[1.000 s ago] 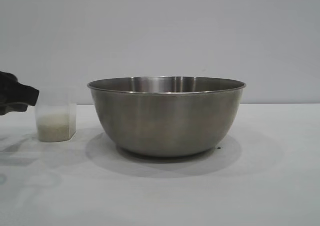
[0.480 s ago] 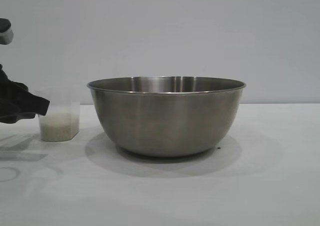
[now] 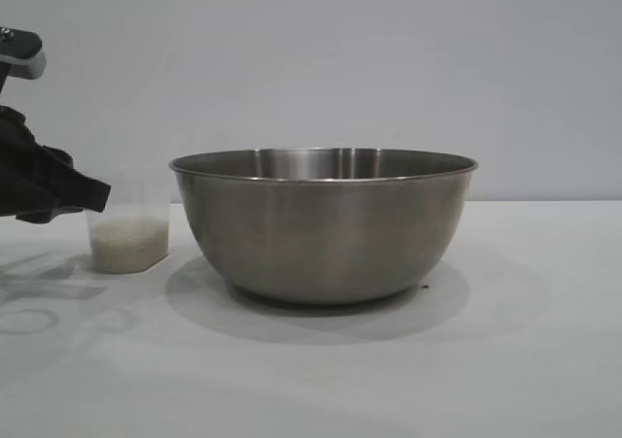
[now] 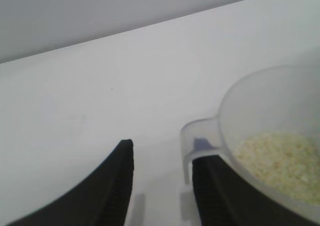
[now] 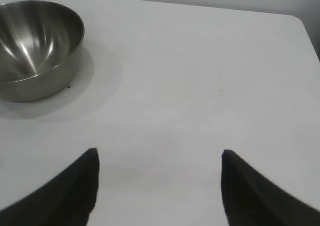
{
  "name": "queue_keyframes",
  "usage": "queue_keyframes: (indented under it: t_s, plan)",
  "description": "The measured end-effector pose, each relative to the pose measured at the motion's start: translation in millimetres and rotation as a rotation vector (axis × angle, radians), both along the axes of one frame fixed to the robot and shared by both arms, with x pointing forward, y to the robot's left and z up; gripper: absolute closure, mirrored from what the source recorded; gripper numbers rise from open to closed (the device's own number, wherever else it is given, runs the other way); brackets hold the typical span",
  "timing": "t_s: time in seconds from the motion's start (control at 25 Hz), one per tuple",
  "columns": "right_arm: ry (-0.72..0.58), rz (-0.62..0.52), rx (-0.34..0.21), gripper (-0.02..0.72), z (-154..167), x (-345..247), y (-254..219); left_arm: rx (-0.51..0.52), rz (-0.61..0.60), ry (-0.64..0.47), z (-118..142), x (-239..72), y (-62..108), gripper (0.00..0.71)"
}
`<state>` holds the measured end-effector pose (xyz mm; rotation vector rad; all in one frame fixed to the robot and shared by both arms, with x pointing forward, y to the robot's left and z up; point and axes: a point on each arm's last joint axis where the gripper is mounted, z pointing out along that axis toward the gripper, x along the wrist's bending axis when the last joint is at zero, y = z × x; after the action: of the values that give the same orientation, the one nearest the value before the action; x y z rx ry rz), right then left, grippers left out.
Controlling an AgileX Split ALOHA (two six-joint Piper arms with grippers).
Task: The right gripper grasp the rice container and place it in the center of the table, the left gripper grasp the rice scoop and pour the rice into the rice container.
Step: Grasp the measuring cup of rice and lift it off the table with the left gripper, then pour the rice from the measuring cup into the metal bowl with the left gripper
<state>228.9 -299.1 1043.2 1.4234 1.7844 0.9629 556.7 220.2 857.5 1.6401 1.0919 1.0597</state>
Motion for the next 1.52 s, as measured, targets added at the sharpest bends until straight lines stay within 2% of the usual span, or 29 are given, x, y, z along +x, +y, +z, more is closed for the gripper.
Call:
queue_keyframes:
  t_s: [0.04,0.44,0.56,0.72,1.04,1.52]
  plan:
    - [0.000,0.000,0.000,0.261,0,0,0,0.000,-0.004,-0.004,1,1,-0.6,0.710]
    - [0.000,0.000,0.000,0.261,0,0,0,0.009,-0.021,-0.012,2,2,-1.9,0.710]
    - [0.000,0.000,0.000,0.261,0,0,0,0.003,-0.023,-0.034,10,4,-2.4,0.710]
    - [0.000,0.000,0.000,0.261,0,0,0,0.006,-0.062,-0.121,34,11,-7.4,0.710]
    - [0.000,0.000,0.000,0.261,0,0,0,0.179,-0.238,-0.337,75,26,-25.7,0.710]
    - [0.000,0.000,0.000,0.261,0,0,0,0.565,-0.487,-0.621,98,37,-50.6,0.710]
